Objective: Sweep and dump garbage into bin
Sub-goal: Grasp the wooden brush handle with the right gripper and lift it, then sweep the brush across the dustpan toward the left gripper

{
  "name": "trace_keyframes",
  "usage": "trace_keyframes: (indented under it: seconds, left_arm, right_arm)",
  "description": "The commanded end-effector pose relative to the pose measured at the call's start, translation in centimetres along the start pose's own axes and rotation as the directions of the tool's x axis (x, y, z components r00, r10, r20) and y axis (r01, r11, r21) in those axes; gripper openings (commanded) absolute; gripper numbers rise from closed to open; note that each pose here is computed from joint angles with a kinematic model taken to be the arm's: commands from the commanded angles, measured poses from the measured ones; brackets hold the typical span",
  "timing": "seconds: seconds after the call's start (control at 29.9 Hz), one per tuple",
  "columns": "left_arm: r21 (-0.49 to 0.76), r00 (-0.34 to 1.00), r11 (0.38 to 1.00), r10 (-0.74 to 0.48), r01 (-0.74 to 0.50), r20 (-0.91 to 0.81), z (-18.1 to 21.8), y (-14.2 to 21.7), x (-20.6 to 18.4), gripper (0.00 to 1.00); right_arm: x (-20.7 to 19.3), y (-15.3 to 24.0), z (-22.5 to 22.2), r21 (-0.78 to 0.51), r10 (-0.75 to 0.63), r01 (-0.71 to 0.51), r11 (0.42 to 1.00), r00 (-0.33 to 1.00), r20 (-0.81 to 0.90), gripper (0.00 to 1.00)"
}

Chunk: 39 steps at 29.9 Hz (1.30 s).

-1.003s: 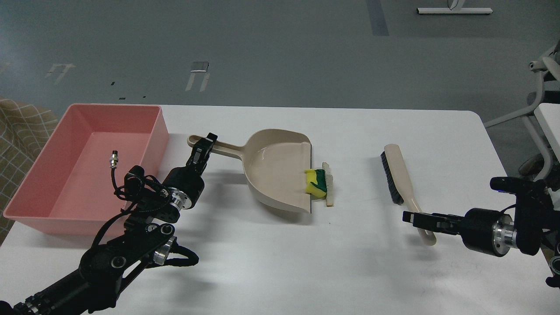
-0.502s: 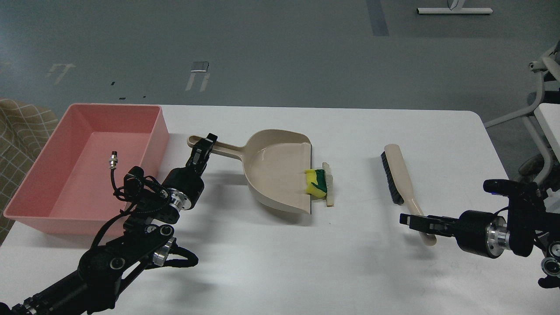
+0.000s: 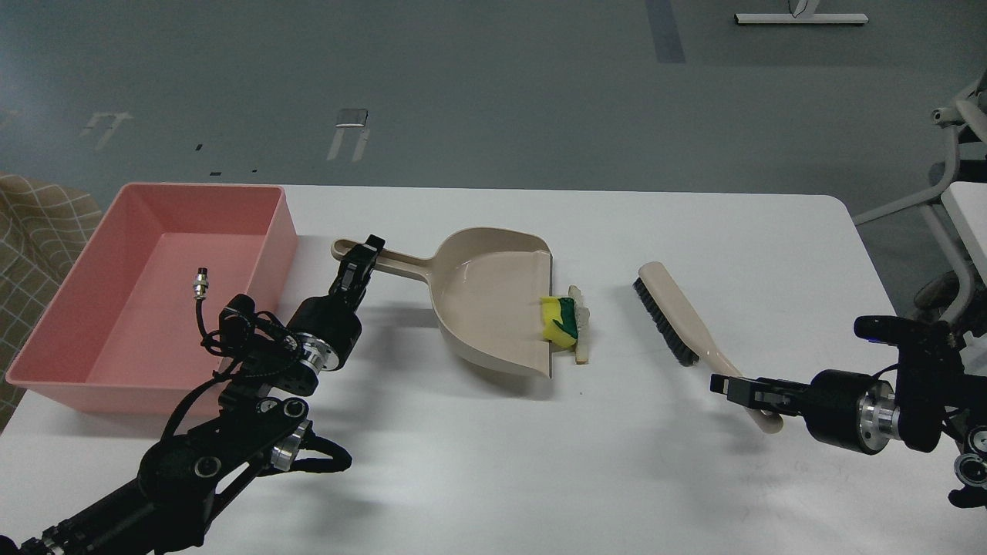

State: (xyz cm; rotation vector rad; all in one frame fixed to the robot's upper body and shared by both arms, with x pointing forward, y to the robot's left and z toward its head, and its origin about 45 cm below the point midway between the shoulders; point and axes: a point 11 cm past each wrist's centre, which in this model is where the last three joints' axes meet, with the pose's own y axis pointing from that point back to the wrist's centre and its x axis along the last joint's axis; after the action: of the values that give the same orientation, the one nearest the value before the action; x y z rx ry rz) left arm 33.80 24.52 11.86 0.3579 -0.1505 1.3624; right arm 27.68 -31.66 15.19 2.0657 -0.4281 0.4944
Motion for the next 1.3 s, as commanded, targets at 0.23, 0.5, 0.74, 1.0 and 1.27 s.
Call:
trace_keyframes:
  seconds: [0.23,0.5,0.74,1.0,1.27]
  left_arm:
    - [0.002,1.0,1.0,-0.008,0.008,-0.004,-0.1,0.3,-0.3,0.0]
    - [0.014,0.999,1.0,-0.026,0.026,0.043,-1.5,1.5,-0.5,0.0]
    - [-0.004,0.994,1.0,-0.025,0.025,0.106,-1.5,1.8,-0.6,0.0]
    - [-0.002,0.994,1.0,-0.024,0.024,0.108,-1.5,1.8,-0.6,0.0]
    - [0.001,0.994,1.0,-0.025,0.025,0.104,-1.6,1.9,-0.6,0.0]
  right_arm:
    - [0.9,-0.2,-0.3,-0.015,0.016,-0.016,1.0,1.0,-0.013,0.0]
    - [0.2,-1.5,-1.4,0.017,0.0,0.001,1.0,1.0,-0.008,0.0]
    - [-0.2,-3.5,-3.1,0.067,-0.016,0.016,0.998,1.0,-0.001,0.0]
    - [-0.7,-7.5,-7.7,0.188,-0.041,0.038,0.981,0.999,0.012,0.0]
    - [0.4,-9.6,-12.4,0.296,-0.061,0.043,0.954,0.997,0.053,0.0]
